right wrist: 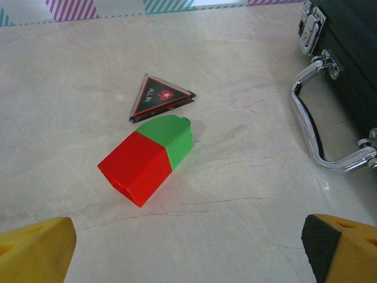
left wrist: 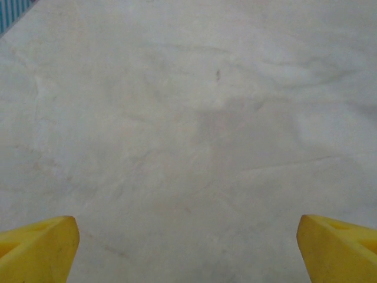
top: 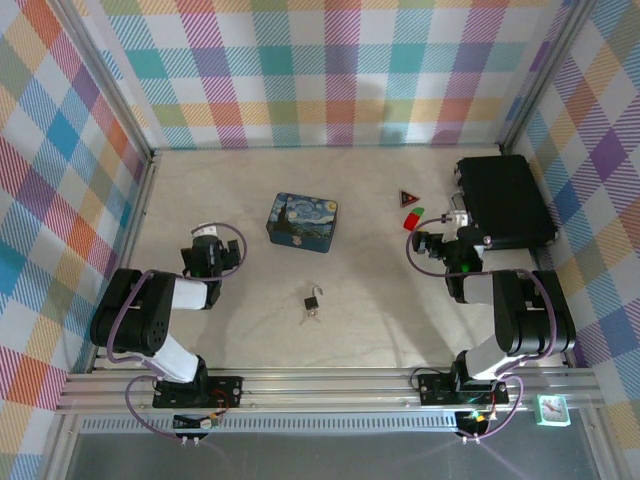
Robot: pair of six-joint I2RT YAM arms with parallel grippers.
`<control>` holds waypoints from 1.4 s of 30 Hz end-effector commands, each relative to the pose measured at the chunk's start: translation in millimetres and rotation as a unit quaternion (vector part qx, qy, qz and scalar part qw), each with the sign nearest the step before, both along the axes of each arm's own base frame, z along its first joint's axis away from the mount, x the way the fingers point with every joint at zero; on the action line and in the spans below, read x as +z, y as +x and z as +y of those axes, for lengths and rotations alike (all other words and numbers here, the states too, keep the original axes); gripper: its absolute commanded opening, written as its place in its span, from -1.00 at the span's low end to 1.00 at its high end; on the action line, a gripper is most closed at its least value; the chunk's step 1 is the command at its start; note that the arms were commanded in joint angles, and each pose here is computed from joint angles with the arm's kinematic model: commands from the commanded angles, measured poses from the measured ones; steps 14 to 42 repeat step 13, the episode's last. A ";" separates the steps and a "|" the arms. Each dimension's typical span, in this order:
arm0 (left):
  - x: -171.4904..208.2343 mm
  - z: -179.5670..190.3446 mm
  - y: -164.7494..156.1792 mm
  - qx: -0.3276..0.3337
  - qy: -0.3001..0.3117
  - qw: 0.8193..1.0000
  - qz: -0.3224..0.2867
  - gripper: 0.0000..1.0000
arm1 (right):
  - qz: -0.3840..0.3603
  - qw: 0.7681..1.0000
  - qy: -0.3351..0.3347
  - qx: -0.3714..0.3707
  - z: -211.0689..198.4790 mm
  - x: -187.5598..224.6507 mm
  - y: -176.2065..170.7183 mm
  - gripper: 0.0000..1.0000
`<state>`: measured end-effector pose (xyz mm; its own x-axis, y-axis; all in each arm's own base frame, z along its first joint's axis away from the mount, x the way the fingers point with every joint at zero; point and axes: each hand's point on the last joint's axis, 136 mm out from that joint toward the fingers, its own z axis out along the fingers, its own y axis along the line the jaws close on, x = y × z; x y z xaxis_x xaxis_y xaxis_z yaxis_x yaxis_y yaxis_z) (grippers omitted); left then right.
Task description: Unlock a padlock with a key
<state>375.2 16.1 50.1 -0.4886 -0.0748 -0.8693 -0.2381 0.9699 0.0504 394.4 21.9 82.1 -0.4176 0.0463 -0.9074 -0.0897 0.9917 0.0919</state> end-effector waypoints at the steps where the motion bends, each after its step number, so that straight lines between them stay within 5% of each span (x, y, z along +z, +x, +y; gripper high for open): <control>1: 35.2 -4.2 18.2 -0.008 -0.017 0.996 -0.087 0.92 | -0.020 1.000 -0.001 0.009 1.9 9.0 3.7 0.98; 42: 35.6 -4.2 18.8 -0.008 -0.015 0.996 -0.084 0.99 | -0.020 1.000 0.000 0.008 1.6 9.3 4.2 0.98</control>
